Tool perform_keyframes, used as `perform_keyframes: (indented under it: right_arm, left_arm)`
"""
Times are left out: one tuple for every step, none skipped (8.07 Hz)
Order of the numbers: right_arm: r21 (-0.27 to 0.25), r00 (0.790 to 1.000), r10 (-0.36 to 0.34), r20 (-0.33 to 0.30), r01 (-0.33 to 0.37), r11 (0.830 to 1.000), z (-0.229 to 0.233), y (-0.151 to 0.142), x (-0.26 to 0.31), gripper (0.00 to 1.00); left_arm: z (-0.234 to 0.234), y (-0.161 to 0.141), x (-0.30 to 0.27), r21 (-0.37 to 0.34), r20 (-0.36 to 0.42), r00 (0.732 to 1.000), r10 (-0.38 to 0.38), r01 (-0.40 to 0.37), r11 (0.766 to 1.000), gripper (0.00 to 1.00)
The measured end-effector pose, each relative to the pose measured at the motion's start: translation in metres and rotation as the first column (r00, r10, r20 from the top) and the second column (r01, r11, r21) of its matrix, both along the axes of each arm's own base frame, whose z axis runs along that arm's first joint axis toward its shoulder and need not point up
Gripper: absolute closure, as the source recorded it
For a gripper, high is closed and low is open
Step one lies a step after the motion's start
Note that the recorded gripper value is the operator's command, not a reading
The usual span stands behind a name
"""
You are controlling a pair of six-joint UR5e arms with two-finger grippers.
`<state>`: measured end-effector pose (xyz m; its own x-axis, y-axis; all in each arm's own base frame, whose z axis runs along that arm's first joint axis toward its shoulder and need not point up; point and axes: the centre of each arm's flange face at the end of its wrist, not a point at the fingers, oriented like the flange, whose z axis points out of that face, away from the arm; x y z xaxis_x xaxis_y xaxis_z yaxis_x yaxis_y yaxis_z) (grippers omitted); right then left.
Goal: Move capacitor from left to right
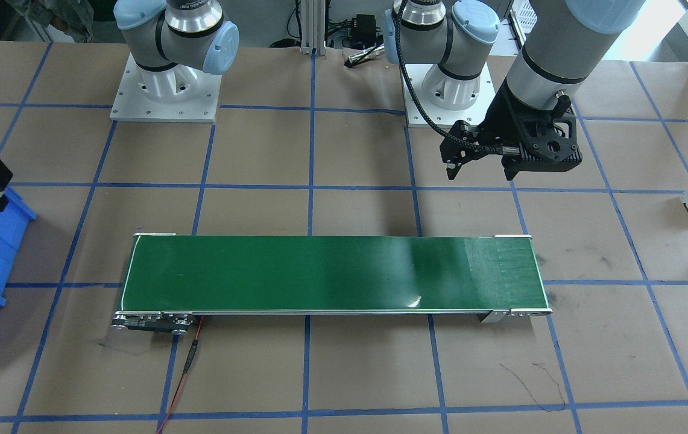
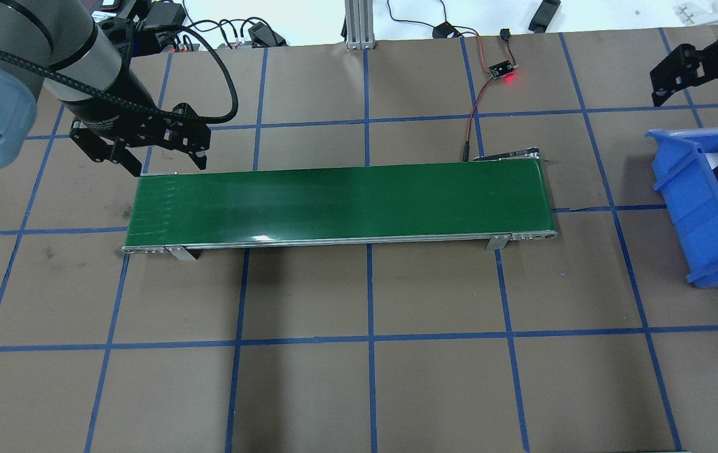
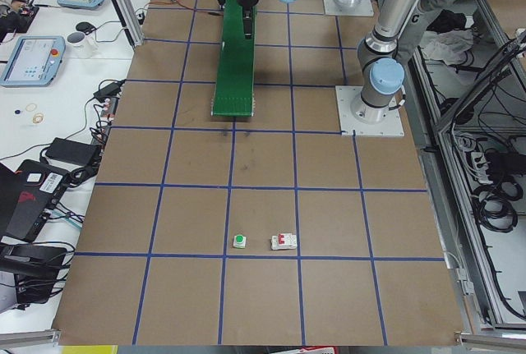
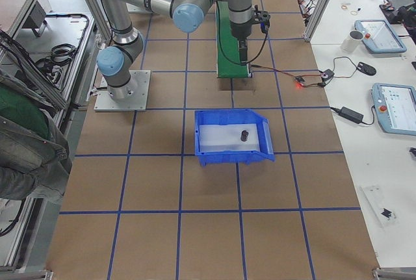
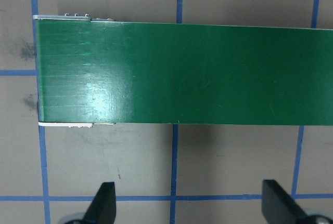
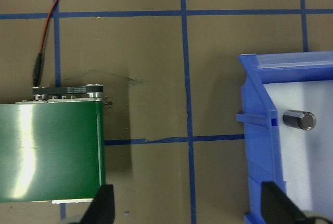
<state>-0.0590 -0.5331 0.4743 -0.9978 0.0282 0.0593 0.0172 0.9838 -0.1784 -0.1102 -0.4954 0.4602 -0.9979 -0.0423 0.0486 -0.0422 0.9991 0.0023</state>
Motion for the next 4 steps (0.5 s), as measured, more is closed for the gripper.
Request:
perform_keyframes:
  right_arm:
    - [-0.002,1.000,-0.002,0.010,0.002,1.000,0.001,-0.001,0.027,0.00]
    - [0.000,1.000,-0.003,0.020,0.003,1.000,0.002,-0.001,0.050,0.00]
    - [0.007,0.999,-0.013,0.031,0.012,1.000,0.001,0.000,0.069,0.00]
    - [0.012,0.999,-0.023,0.040,0.023,1.000,0.000,0.001,0.086,0.00]
  left_arm:
    - [0.000,0.000,0.000,0.000,0.000,1.000,0.000,0.000,1.000,0.00]
    - [0.000,0.000,0.000,0.000,-0.001,1.000,-0.001,0.001,1.000,0.00]
    - [0.000,0.000,0.000,0.001,-0.001,1.000,-0.001,0.001,1.000,0.00]
    - [0.000,0.000,0.000,0.001,-0.001,1.000,-0.001,0.001,1.000,0.00]
